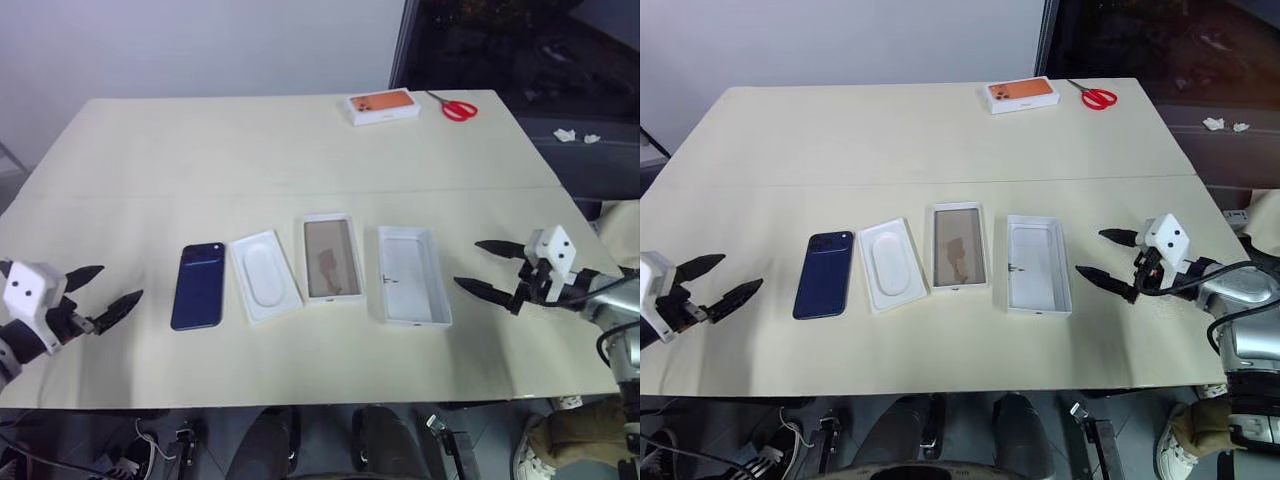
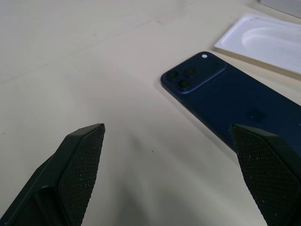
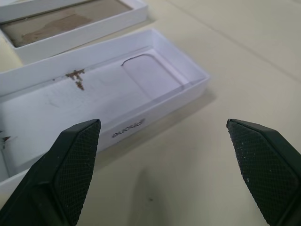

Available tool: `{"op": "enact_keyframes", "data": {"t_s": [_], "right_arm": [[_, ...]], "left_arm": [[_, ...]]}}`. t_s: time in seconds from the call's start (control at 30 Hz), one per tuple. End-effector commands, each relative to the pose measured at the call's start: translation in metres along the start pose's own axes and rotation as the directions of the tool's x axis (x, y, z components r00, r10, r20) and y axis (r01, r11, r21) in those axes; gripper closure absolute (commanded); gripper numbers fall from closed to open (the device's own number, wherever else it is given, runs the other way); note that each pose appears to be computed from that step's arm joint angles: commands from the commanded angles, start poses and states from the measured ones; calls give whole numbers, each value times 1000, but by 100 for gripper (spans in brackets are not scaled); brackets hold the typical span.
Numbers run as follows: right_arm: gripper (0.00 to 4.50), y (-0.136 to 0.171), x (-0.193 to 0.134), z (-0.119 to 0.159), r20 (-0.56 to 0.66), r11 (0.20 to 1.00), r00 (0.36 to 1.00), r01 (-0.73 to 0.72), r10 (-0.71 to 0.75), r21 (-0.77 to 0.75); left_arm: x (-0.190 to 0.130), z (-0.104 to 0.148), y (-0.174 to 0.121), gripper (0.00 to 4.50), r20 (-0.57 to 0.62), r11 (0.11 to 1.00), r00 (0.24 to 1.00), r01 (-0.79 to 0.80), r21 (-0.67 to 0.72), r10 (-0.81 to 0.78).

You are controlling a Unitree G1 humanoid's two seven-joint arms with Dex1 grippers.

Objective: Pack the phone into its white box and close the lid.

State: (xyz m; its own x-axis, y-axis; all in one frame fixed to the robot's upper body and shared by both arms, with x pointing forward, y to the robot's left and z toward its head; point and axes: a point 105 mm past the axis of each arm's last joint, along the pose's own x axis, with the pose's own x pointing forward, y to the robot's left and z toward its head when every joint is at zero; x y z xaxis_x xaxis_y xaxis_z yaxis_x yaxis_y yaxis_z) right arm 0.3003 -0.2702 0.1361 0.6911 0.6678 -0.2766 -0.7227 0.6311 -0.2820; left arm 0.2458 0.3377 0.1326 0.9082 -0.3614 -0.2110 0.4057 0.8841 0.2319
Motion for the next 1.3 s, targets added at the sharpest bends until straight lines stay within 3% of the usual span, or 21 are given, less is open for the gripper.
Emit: {"op": "enact_keyframes", "data": {"t_s": [0.03, 0.97, 1.13, 1.3], "right_arm": [[2, -8, -7, 13, 17, 998, 1000, 24, -23, -59], [2, -7, 7, 19, 32, 996, 999, -11, 13, -85], [2, -1, 17, 43, 87, 992, 995, -46, 57, -119], [2, 23, 38, 65, 87, 961, 980, -154, 178, -230]], "left_arm": [[-4, 12, 7, 5, 38, 999, 999, -20, 41, 18], [9, 18, -7, 5, 38, 999, 999, 35, -11, -34], [16, 31, -16, 5, 45, 996, 998, 48, -69, -45], [33, 44, -42, 5, 59, 980, 993, 112, -166, -103]]}}
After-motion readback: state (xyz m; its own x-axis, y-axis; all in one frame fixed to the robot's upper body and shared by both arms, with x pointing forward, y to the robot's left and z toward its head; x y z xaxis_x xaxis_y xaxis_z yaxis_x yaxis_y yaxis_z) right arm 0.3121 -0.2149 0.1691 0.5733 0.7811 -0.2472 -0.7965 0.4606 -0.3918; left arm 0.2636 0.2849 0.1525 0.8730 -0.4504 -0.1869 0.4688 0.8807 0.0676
